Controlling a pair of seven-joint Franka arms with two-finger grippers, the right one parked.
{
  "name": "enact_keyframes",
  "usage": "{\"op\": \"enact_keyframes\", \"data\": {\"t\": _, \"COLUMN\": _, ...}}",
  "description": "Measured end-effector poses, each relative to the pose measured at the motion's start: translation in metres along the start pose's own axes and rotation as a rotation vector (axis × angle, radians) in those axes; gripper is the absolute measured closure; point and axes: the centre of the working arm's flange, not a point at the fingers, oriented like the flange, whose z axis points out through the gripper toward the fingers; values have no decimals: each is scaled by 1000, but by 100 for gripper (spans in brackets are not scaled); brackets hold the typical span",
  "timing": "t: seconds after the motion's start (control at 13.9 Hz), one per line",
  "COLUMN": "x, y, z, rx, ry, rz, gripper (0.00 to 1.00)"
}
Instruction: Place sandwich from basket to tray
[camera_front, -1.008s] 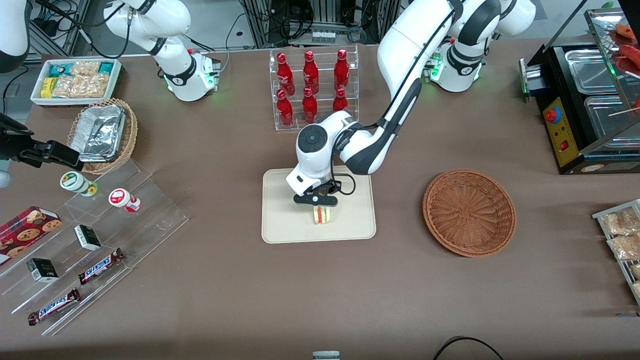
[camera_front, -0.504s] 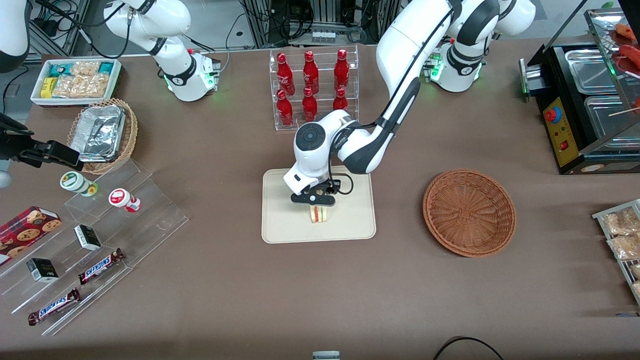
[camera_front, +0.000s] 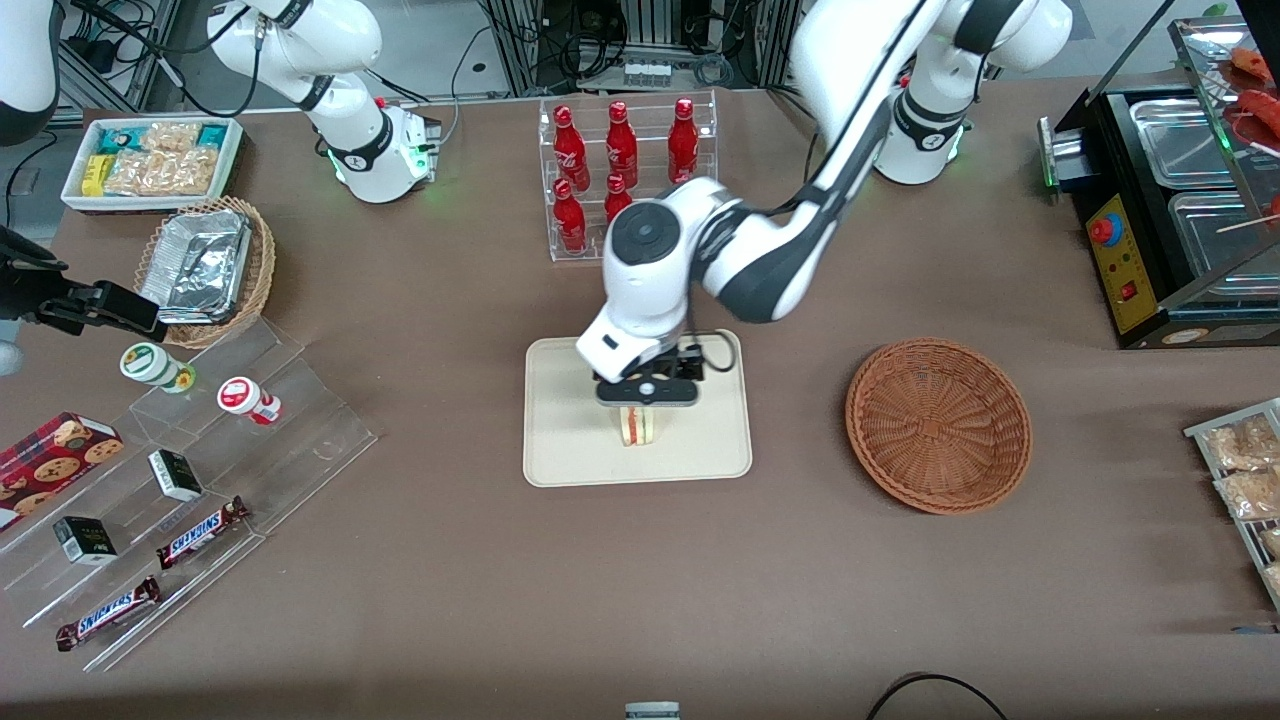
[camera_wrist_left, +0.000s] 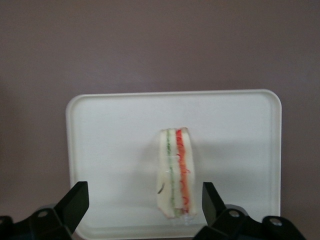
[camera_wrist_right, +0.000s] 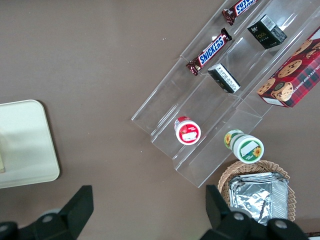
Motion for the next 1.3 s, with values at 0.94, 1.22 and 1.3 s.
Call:
{"op": "enact_keyframes", "data": {"t": 0.94, "x": 48, "y": -296, "z": -192, "rx": 68, "ry": -114, "rz": -71, "gripper": 0}}
{"op": "enact_keyframes", "data": {"t": 1.22, "x": 37, "y": -375, "z": -211, "rx": 60, "ry": -116, "rz": 0, "gripper": 0}}
{"op": "enact_keyframes", "data": {"t": 1.3, "x": 34, "y": -391, "z": -213, "rx": 60, "ry": -119, "rz": 9, "gripper": 0}}
